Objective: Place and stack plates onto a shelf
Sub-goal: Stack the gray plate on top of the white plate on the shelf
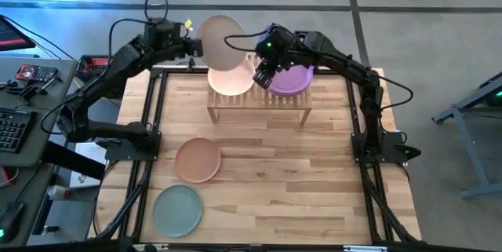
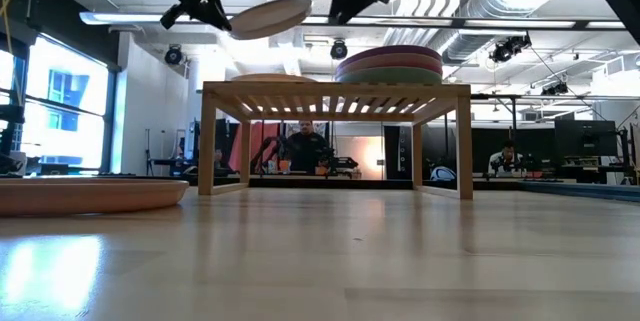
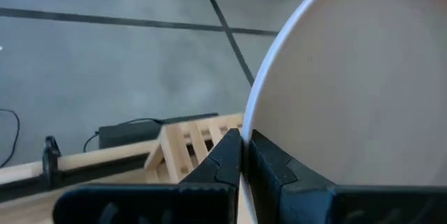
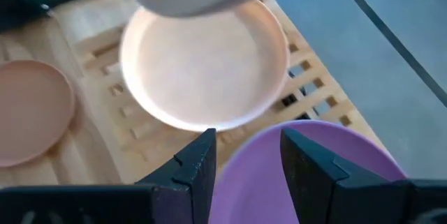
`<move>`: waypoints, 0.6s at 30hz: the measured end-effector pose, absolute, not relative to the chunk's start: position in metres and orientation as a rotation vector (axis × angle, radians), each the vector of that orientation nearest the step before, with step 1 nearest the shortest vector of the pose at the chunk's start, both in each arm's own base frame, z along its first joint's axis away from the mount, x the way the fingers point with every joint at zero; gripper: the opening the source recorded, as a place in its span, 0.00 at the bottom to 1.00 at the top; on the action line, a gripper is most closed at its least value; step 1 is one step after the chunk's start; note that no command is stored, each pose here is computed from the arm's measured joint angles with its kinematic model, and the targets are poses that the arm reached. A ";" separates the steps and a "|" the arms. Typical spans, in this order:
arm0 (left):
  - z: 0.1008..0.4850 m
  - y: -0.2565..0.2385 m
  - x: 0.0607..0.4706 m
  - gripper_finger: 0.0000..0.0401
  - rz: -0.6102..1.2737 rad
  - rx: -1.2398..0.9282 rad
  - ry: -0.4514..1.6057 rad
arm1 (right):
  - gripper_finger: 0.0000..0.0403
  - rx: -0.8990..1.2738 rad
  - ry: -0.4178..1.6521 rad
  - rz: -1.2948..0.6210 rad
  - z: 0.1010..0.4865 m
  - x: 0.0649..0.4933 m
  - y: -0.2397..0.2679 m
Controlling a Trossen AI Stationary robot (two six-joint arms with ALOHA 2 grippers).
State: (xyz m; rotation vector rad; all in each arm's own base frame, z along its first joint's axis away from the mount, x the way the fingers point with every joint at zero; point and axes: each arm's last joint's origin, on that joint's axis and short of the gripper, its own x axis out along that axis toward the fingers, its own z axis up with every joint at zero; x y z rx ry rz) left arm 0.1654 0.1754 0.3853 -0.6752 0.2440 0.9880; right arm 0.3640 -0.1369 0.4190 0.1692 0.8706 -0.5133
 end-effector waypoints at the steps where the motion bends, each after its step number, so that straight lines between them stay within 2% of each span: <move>1: 0.387 0.179 0.165 0.02 0.995 -0.678 0.242 | 0.34 0.168 0.876 -0.517 0.419 0.363 -0.139; 10: 0.387 0.207 0.178 0.02 0.975 -0.771 0.378 | 0.34 0.153 0.916 -0.543 0.417 0.353 -0.157; 18: 0.374 0.221 0.188 0.02 0.976 -0.838 0.589 | 0.34 0.168 0.916 -0.573 0.417 0.348 -0.169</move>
